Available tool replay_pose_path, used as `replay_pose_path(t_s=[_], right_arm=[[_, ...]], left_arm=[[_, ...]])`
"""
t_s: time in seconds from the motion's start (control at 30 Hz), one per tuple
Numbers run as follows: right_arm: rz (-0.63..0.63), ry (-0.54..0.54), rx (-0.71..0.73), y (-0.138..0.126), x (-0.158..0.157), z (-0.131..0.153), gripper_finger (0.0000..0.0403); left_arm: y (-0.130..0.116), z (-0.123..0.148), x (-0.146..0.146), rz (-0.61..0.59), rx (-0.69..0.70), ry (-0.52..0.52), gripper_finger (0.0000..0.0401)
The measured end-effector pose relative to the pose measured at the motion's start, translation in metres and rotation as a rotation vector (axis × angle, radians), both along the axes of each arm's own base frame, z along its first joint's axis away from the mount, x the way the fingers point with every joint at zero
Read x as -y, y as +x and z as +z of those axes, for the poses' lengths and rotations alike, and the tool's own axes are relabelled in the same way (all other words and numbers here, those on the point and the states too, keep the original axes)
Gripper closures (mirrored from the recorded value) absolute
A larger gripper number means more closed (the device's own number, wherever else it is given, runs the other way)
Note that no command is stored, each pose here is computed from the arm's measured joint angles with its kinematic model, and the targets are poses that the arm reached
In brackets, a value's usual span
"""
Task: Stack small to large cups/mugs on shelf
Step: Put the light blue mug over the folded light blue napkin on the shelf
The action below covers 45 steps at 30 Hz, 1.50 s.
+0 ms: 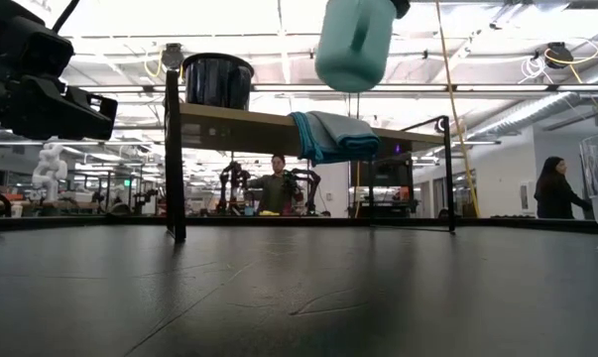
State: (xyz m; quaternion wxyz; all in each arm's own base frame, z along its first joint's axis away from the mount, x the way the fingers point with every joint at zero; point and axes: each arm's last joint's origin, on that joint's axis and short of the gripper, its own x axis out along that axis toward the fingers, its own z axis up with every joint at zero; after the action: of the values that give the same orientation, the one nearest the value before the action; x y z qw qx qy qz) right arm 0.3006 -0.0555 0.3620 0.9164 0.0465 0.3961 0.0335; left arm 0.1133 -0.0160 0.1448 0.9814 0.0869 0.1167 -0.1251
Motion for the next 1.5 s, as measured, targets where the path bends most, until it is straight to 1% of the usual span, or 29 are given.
replay_pose_path(t_s=[0.13,0.27,0.63,0.8,1.0,1.27,1.5], right_arm=[[-0.011,0.004,-0.043,0.008,0.007,0.006,0.0401],[-0.018,0.002,-0.046,0.014,0.012,0.011,0.0401],[-0.008,-0.001,-0.063,0.015,0.012,0.010,0.0401],[-0.021,-0.002,-0.043,0.015,0.015,0.011,0.0401],[-0.071,0.007,-0.056,0.010,0.028,0.015,0.0401],[-0.110,-0.034,0.016,0.005,0.047,0.030,0.0401],[-0.126,-0.059,0.011,0.005,0.062,0.026,0.0401]], left_arm=[[0.000,0.000,0.000,0.000,0.000,0.000,0.0370],[0.000,0.000,0.000,0.000,0.000,0.000,0.0370],[0.000,-0.001,0.000,0.000,-0.006,0.001,0.0370],[0.000,-0.001,0.000,0.000,-0.006,0.002,0.0370],[0.000,-0.001,0.000,-0.001,-0.006,0.003,0.0370],[0.000,-0.001,0.000,-0.001,-0.006,0.002,0.0370],[0.000,-0.001,0.000,0.000,-0.005,0.002,0.0370]])
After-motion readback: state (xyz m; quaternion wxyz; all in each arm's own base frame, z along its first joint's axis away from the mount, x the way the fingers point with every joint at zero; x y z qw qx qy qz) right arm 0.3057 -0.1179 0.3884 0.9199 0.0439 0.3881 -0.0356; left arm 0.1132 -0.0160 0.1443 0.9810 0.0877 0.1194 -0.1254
